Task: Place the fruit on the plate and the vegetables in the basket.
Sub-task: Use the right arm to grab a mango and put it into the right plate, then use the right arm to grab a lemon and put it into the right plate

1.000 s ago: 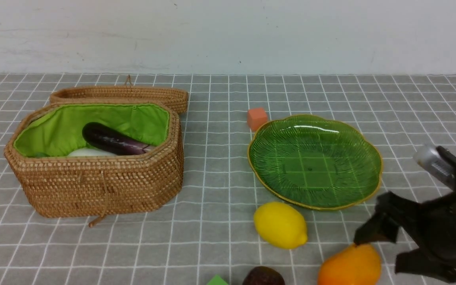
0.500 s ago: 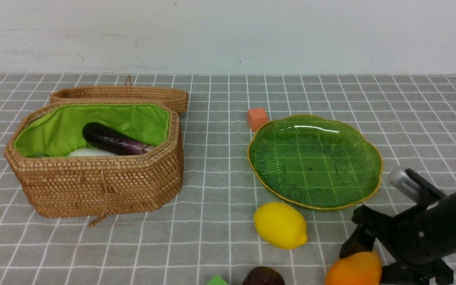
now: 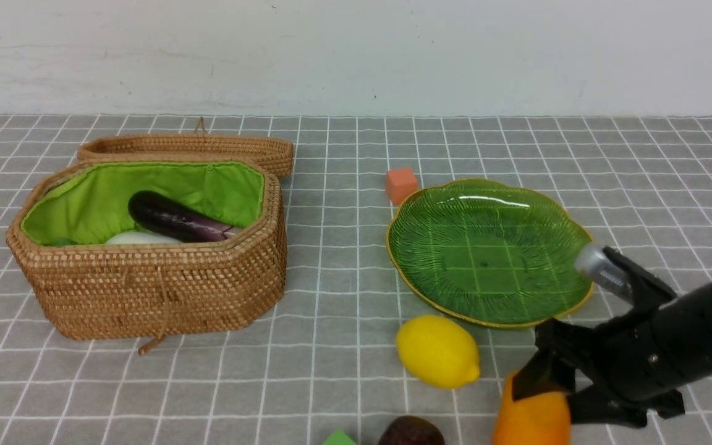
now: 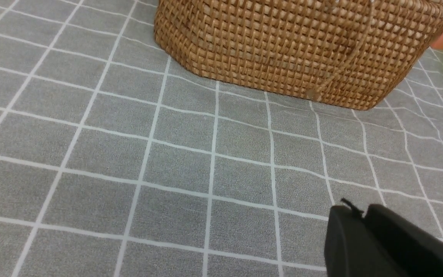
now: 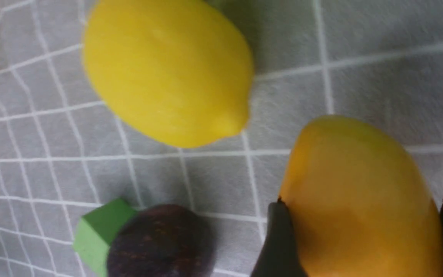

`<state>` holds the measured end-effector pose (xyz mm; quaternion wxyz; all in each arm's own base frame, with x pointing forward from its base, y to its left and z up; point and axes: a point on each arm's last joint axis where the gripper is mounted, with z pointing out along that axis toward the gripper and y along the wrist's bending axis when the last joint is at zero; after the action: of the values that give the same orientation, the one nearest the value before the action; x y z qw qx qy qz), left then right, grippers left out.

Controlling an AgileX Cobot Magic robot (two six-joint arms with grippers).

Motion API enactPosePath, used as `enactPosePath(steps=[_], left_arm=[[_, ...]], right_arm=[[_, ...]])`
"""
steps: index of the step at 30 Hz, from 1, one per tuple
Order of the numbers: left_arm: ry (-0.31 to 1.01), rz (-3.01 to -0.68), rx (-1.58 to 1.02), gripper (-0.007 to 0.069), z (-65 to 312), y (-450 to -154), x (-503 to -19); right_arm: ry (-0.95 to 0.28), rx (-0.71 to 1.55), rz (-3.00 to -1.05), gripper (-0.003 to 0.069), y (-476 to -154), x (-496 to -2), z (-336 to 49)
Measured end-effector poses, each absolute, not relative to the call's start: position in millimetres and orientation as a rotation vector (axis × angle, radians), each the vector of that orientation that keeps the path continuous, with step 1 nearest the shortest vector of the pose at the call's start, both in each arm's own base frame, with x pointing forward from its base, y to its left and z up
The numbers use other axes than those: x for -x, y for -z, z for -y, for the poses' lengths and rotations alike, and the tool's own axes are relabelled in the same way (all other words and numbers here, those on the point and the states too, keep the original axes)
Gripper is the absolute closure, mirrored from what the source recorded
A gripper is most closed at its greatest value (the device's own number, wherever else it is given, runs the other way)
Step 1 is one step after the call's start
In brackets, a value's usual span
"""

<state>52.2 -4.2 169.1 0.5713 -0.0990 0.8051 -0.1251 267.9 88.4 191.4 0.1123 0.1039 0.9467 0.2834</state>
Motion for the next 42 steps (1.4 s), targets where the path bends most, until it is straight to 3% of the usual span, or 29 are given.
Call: enactPosePath(steps=[7,13,21,23,28,29,33,35,39,42], left_arm=[[0.294,-1.889,0.232,0.0564,4.2,-169.1,-52.2],[0.294,-1.889,0.232,0.0552,4.2,-169.1,-52.2],[0.294,-1.889,0.232,0.0545,4.2,-169.1,-52.2],[0.294,-1.889,0.232,0.0543,4.2,-169.1,-52.2],[0.294,-1.889,0.232,0.0537,4.2,-169.1,-52.2],[0.294,-1.889,0.232,0.0537,4.2,-169.1,-52.2],[0.294,-1.889,0.232,0.0533,4.2,-169.1,-52.2],[0.294,-1.889,0.232,0.0533,4.2,-169.1,-52.2],[0.294,-1.889,0.232,0.0528,4.2,-169.1,-52.2],[0.294,-1.889,0.232,0.0522,4.2,-169.1,-52.2]], right_arm=[[-0.864,-0.230,-2.679,0.0176,-225.1,-293.1,-94.1],[-0.816,-0.317,-2.460,0.0177,-258.4,-353.9,-80.3],[-0.773,-0.362,-2.443,0.0188,-229.6,-415.5,-77.4],[-0.761,-0.356,-2.457,0.0223,-221.9,-422.2,-77.7],[-0.661,-0.261,-2.475,0.0027,-220.9,-424.7,-74.1],[-0.658,-0.256,-2.478,0.0021,-220.7,-424.5,-74.0],[-0.607,-0.082,-2.525,-0.0016,-232.9,-412.7,-76.3],[-0.560,0.153,-2.546,-0.0008,-247.7,-399.2,-87.2],[-0.481,0.587,-2.513,0.0008,-277.0,-360.8,-132.8],[-0.416,0.824,-2.479,0.0013,-277.9,-332.8,-171.9]])
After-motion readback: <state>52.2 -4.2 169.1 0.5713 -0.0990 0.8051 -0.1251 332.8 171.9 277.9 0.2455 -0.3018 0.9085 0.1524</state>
